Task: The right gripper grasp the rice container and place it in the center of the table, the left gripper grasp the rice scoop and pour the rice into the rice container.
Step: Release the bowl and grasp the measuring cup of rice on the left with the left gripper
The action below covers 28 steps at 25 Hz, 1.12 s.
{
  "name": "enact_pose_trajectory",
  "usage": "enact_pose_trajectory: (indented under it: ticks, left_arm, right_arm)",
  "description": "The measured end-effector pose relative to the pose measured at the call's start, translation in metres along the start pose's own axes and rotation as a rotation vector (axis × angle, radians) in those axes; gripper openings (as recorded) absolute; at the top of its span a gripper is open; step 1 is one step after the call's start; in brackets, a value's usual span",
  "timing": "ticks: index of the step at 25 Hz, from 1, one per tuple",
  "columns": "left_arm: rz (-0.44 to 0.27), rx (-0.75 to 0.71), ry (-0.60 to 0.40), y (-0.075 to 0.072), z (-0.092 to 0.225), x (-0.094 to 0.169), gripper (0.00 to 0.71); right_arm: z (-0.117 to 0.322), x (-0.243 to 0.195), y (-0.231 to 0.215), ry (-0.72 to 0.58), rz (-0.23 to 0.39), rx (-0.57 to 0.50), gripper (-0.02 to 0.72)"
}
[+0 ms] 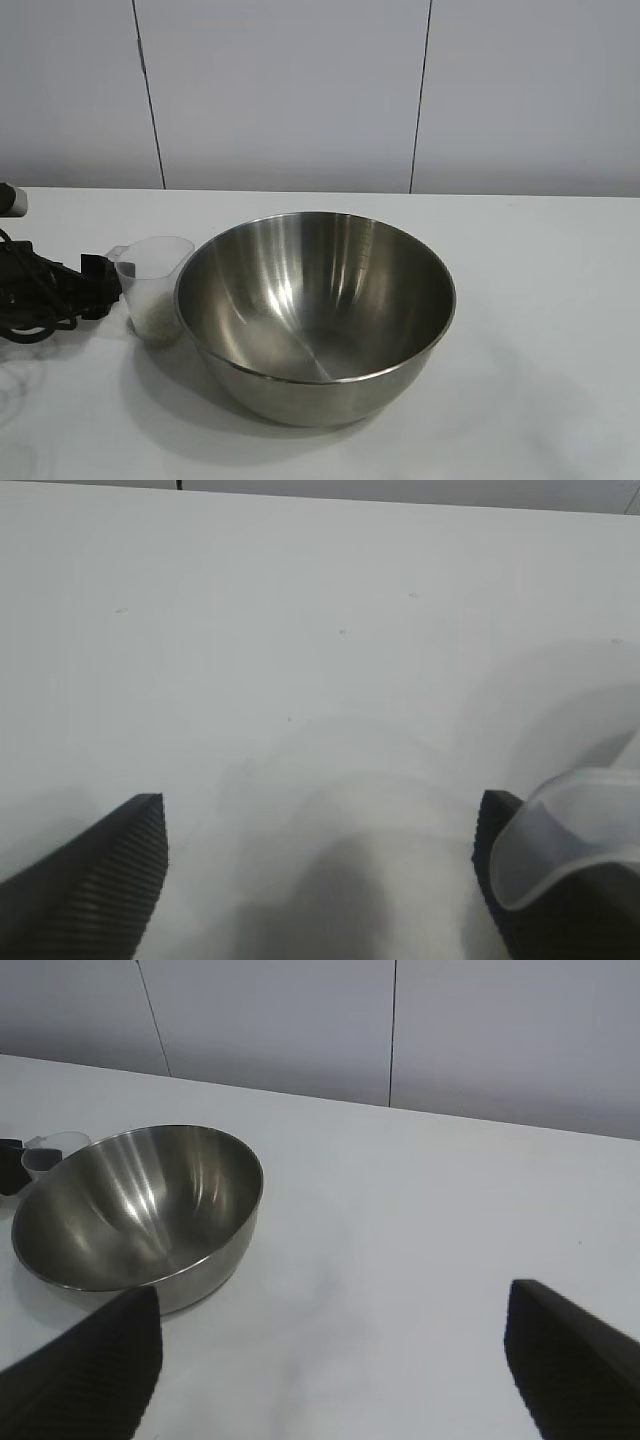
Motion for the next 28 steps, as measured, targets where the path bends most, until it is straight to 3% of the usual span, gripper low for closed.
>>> enact_pose_trajectory:
  ticks: [9,12,16,18,22,28]
  left_arm:
    - [0.000,0.000,-0.009,0.000,-0.003,0.000,0.571]
    - [-0.001,-0.001,-0.012,0.000,-0.004,-0.001,0.433]
    - [0.006,-0.004,-0.012,-0.001,-0.004,-0.001,0.136]
    - [0.014,-0.007,-0.012,-0.002,-0.004,-0.001,0.053]
    - [0.019,-0.010,-0.013,-0.003,-0.004,-0.001,0.010]
    - [0.023,-0.022,-0.068,-0.003,-0.026,0.002,0.006]
  right_arm:
    - [0.000,0.000,0.000,0.000,-0.001,0.000,0.638]
    - [0.000,0.000,0.000,0.000,-0.001,-0.001,0.638]
    - [0.000,0.000,0.000,0.000,-0.002,-0.002,0.638]
    - [0.000,0.000,0.000,0.000,-0.003,-0.002,0.638]
    - [0.000,0.000,0.000,0.000,-0.003,-0.002,0.638]
    - [0.000,0.000,0.000,0.000,-0.003,-0.002,0.638]
Point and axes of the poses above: a point on each arm's last joint axis where the gripper is mounted, x pointing back along that axis away from the gripper, y along the wrist's bending axis when the last joint is at zero, z = x × y, the point moved 6 cm from there along -x, pointing out along that axis toward the gripper, and after that the axes turned 6 degrees about -x, right-handed, at the moved point
